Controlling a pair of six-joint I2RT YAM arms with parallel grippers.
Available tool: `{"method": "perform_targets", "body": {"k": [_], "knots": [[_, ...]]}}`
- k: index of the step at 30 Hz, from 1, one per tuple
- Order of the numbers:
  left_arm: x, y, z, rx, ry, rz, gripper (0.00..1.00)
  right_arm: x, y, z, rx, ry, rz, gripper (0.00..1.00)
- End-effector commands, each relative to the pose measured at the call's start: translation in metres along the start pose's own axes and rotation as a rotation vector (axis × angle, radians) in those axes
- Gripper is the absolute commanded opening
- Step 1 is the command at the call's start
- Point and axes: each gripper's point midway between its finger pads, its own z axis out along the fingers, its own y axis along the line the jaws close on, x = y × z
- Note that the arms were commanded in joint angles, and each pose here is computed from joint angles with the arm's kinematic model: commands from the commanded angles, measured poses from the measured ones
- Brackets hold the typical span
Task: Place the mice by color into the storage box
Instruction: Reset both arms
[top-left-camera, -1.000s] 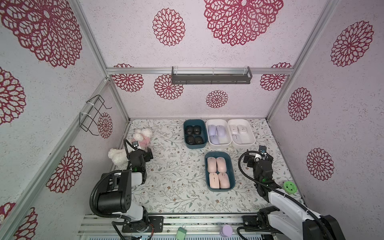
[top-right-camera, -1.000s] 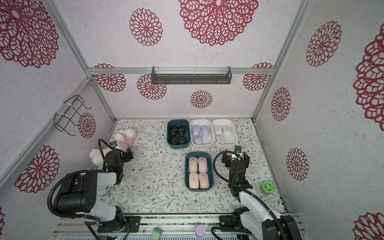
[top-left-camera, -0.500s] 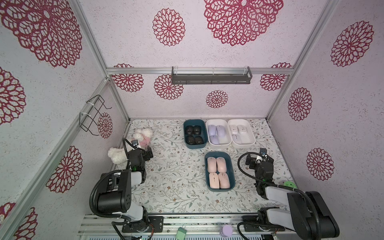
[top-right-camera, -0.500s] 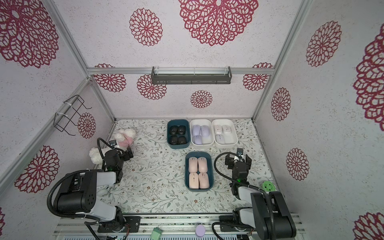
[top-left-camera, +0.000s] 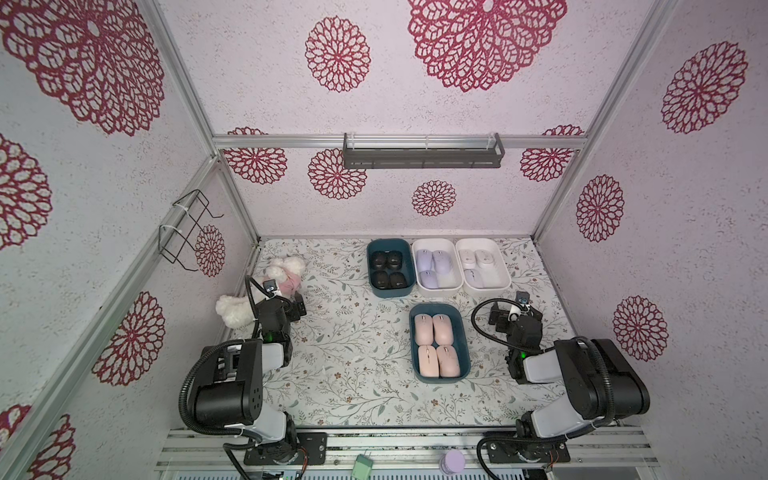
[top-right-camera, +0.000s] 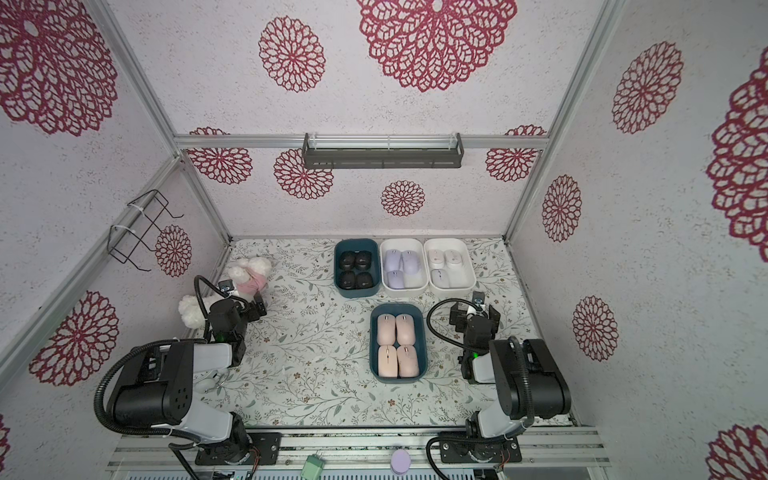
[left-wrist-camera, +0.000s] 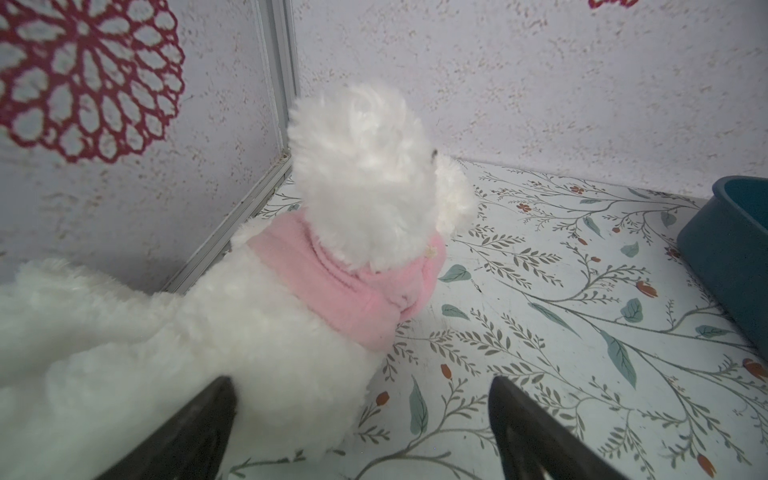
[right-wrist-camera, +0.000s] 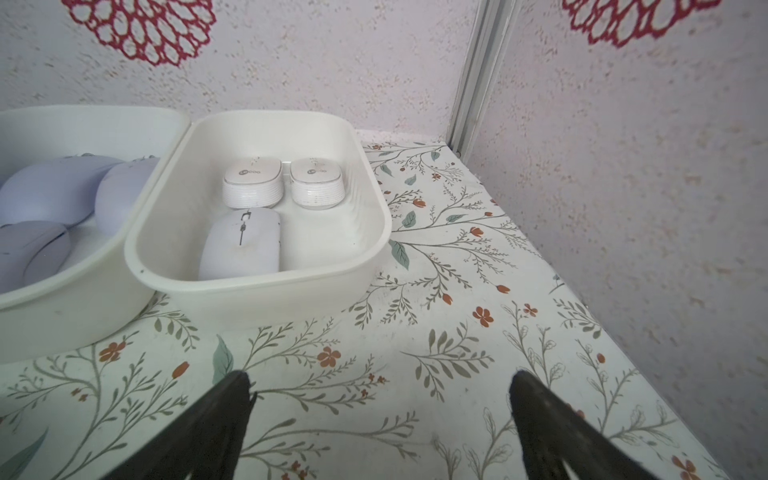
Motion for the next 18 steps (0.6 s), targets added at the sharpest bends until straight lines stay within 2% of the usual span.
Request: {"method": "perform_targets", "body": {"k": [1,18], "knots": [[-0.0143,-0.0001,0.0007,0.006,-0.042,0.000,0.97,-0.0164,0.0011,0.0008,-0.014,-0.055,0.033,0.99],[-0.0135,0.0005,0.0021,0.005,-0.035,-0.001,0.97,-0.0156,0.0011,0.0005,-0.014,-0.051,0.033,0.99]]}}
